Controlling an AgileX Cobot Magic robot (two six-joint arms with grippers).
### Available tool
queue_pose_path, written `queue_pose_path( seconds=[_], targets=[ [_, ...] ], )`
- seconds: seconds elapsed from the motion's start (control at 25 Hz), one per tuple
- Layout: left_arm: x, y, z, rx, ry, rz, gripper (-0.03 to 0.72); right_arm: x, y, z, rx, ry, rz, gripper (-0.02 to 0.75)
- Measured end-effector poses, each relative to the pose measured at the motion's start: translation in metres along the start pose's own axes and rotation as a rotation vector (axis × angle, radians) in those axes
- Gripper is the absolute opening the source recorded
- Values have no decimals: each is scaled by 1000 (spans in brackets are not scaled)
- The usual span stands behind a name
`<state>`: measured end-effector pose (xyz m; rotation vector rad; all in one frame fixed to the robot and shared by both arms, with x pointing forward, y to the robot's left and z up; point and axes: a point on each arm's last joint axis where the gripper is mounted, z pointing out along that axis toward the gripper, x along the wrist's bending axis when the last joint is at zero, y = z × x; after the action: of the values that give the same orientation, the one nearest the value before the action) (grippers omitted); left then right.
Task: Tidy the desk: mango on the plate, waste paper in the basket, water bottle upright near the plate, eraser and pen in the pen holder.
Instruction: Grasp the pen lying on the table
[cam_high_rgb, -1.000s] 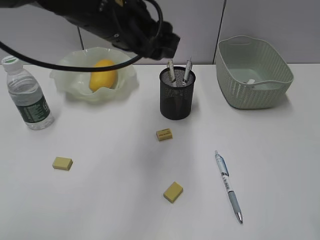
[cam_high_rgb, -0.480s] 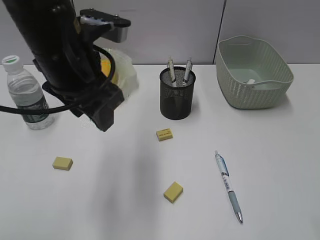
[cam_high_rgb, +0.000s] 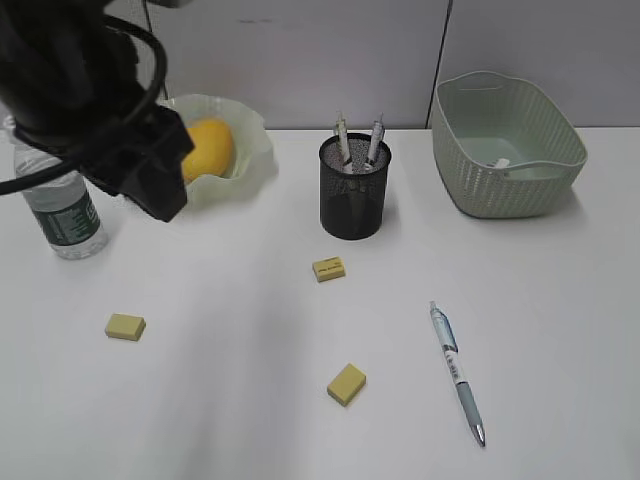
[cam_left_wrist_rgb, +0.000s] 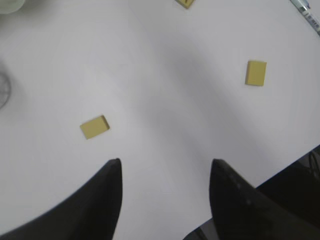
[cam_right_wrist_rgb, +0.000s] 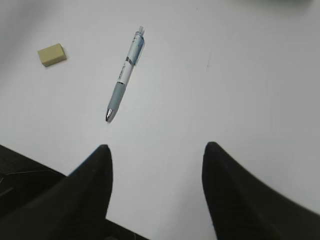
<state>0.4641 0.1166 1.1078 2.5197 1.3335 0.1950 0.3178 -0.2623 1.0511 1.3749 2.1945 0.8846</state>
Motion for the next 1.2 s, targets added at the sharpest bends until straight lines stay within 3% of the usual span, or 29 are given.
queue_pose_path(
  seconds=[0.36, 0.64, 1.0, 1.2],
  targets=[
    [14, -85, -11, 4, 46, 4, 423, 0, 0, 0, 0, 0, 0, 458],
    [20, -150, -16, -111, 33, -13, 423, 0, 1, 3, 15, 1, 2, 458],
    [25, -213, -33, -375, 9, -20, 423, -2, 13, 43, 252, 10, 49, 458],
    [26, -229, -30, -423, 4, -22, 423, -4, 35, 72, 382, 5, 100, 458]
  ],
)
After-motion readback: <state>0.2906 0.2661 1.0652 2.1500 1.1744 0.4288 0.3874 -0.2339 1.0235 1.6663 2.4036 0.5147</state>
